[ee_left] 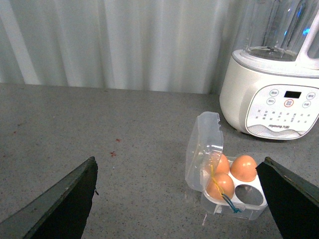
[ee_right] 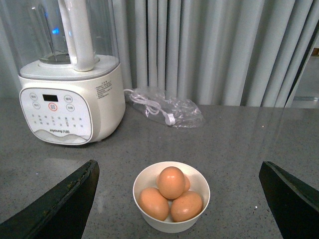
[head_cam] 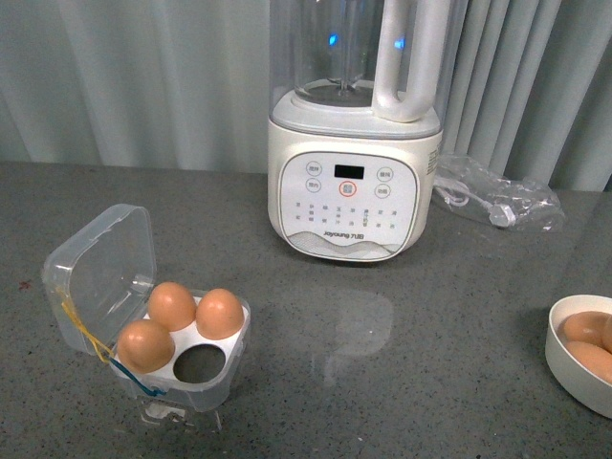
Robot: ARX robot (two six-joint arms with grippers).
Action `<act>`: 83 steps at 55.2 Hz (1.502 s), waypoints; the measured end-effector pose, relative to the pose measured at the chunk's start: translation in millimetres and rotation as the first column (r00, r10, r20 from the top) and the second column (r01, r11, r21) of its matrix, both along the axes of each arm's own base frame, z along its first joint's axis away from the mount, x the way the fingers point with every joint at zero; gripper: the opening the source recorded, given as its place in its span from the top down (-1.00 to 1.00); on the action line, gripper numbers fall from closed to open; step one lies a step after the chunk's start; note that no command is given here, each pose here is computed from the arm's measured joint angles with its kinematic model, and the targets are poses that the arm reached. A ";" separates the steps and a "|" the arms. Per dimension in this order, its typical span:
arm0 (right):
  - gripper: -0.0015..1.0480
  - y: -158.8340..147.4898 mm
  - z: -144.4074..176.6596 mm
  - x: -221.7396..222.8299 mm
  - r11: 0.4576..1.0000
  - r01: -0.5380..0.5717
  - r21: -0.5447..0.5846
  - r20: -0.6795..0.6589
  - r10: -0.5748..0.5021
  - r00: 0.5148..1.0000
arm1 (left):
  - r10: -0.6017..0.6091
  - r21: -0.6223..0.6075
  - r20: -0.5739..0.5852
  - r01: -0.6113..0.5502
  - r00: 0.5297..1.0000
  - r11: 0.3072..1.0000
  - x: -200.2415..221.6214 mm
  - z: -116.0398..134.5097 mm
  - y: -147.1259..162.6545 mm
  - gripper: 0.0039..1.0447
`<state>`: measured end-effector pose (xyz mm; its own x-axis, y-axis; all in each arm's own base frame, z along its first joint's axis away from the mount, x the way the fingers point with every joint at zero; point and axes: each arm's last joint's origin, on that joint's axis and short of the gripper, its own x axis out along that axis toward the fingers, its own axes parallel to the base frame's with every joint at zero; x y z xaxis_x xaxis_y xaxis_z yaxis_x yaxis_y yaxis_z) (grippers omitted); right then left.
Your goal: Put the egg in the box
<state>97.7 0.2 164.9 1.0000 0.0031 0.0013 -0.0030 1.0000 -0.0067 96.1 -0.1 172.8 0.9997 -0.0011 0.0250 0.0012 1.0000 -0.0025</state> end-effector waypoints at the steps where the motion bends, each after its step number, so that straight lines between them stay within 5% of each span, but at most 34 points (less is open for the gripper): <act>1: -0.86 0.0 0.0 0.0 1.000 0.000 0.000 0.000 0.000 1.000 | 0.000 0.000 0.000 0.000 1.000 1.000 0.0 0.0 0.0 -0.87; 83: -0.86 0.0 0.0 0.0 1.000 0.000 0.000 0.000 0.000 1.000 | 0.000 0.000 0.000 0.000 1.000 1.000 0.0 0.0 0.0 -0.87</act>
